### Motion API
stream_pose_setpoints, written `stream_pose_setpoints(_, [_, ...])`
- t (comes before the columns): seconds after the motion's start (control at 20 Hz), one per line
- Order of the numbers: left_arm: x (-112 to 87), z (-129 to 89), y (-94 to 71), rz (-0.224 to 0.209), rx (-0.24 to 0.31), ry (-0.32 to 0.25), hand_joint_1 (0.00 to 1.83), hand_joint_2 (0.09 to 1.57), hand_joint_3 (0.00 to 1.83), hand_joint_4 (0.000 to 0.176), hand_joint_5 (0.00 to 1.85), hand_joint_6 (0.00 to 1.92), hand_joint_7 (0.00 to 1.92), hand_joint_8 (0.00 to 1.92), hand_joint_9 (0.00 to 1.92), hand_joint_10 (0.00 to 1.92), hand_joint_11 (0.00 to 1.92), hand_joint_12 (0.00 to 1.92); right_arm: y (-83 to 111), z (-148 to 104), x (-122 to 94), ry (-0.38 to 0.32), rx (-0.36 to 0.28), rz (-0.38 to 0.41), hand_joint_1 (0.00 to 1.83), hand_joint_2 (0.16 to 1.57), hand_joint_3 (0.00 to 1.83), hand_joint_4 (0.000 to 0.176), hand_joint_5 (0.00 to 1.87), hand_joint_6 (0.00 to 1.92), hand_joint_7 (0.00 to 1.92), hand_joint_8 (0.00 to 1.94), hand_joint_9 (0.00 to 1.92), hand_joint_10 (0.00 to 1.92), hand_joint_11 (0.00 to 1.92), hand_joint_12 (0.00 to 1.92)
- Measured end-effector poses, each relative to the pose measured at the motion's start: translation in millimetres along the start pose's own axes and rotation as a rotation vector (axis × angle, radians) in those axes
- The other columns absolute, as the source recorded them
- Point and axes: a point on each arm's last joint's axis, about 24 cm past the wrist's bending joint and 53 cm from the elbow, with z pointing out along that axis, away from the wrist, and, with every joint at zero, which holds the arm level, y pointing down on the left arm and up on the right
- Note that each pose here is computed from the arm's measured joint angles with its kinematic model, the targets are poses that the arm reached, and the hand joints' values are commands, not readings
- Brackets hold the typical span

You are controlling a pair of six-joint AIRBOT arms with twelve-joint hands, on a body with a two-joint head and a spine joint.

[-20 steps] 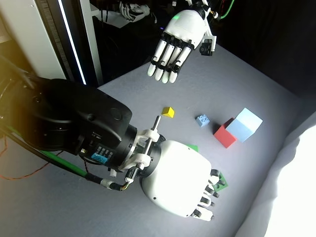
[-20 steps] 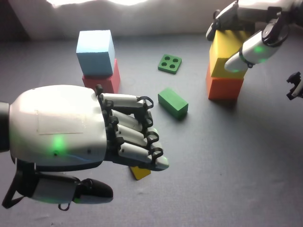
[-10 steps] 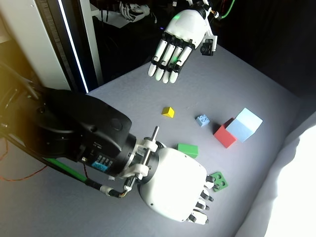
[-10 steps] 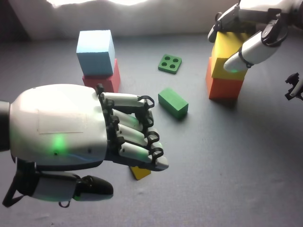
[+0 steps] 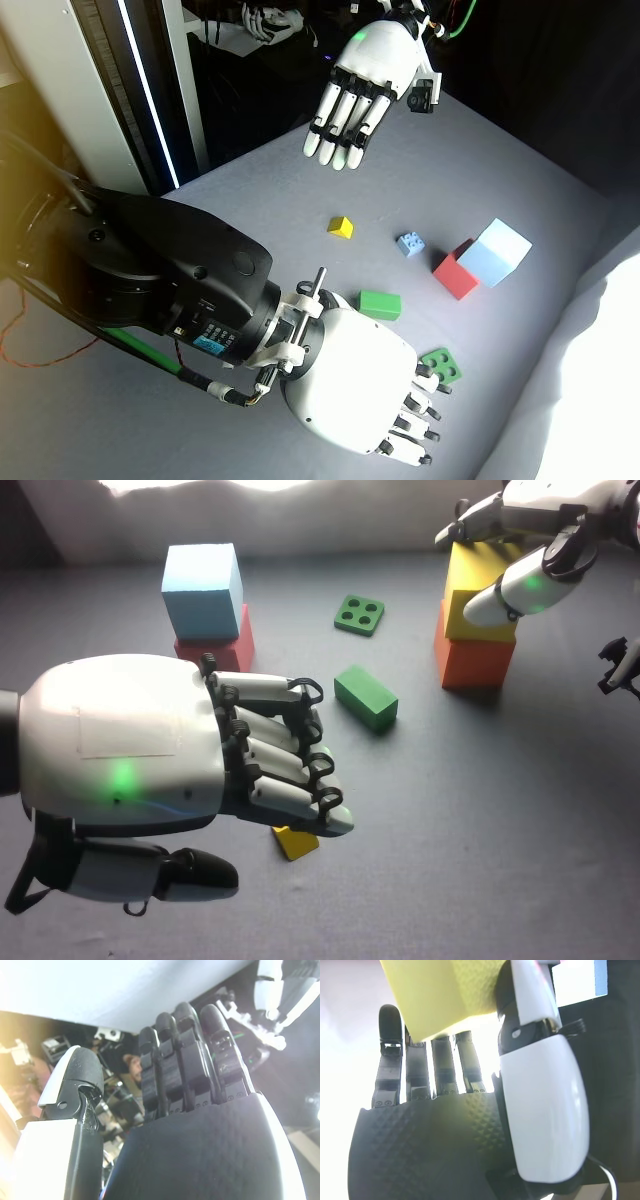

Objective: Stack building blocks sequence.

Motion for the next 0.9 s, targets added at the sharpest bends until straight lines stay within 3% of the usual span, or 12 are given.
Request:
stream_pose_setpoints(0.25, [0.0, 0.0, 0.1, -0.003, 0.000, 0.000, 0.61, 1.36, 0.00, 0.000, 0.44, 0.00, 0.49, 0.00, 0.46, 0.00, 0.00, 0.91, -4.0, -0.1, 1.8, 0.002, 0.008, -0.003, 0.89, 1.09, 0.00, 0.000, 0.22, 0.00, 0.25, 0.00, 0.19, 0.15, 0.00, 0.98])
stream_pose_setpoints(0.35, [0.0, 0.0, 0.3, -0.003, -0.001, 0.000, 0.60, 1.36, 0.00, 0.000, 0.45, 0.00, 0.50, 0.00, 0.46, 0.00, 0.00, 0.92, -3.9, -0.1, 2.0, 0.003, 0.008, -0.003, 0.81, 1.09, 0.00, 0.000, 0.09, 0.00, 0.11, 0.00, 0.11, 0.06, 0.00, 0.53])
stream_pose_setpoints(0.5, [1.9, -0.1, 1.6, -0.006, -0.007, 0.005, 0.56, 1.37, 0.00, 0.000, 0.46, 0.00, 0.50, 0.00, 0.46, 0.00, 0.00, 0.90, -2.3, -0.5, 5.1, 0.011, 0.004, 0.001, 0.70, 1.03, 0.00, 0.000, 0.00, 0.00, 0.00, 0.00, 0.01, 0.01, 0.00, 0.04])
stream_pose_setpoints(0.7, [4.0, 0.6, 1.4, -0.015, -0.010, 0.009, 0.58, 1.37, 0.00, 0.000, 0.47, 0.01, 0.50, 0.00, 0.46, 0.01, 0.00, 0.92, 3.7, -3.2, 5.9, 0.025, -0.013, 0.015, 0.64, 0.98, 0.00, 0.000, 0.00, 0.00, 0.00, 0.00, 0.00, 0.00, 0.00, 0.00])
stream_pose_setpoints(0.85, [3.1, 2.9, -2.7, -0.020, -0.002, 0.006, 0.58, 1.37, 0.00, 0.000, 0.47, 0.00, 0.51, 0.00, 0.47, 0.01, 0.00, 0.95, 17.3, -12.8, -9.0, 0.003, -0.042, 0.025, 0.56, 0.96, 0.00, 0.000, 0.00, 0.00, 0.00, 0.00, 0.00, 0.00, 0.00, 0.00])
stream_pose_setpoints(0.9, [3.3, 2.9, -2.4, -0.021, -0.003, 0.006, 0.60, 1.36, 0.00, 0.000, 0.47, 0.00, 0.51, 0.00, 0.48, 0.01, 0.00, 0.97, 23.3, -17.7, -13.3, -0.004, -0.055, 0.030, 0.61, 0.94, 0.00, 0.000, 0.00, 0.00, 0.00, 0.00, 0.00, 0.00, 0.00, 0.00])
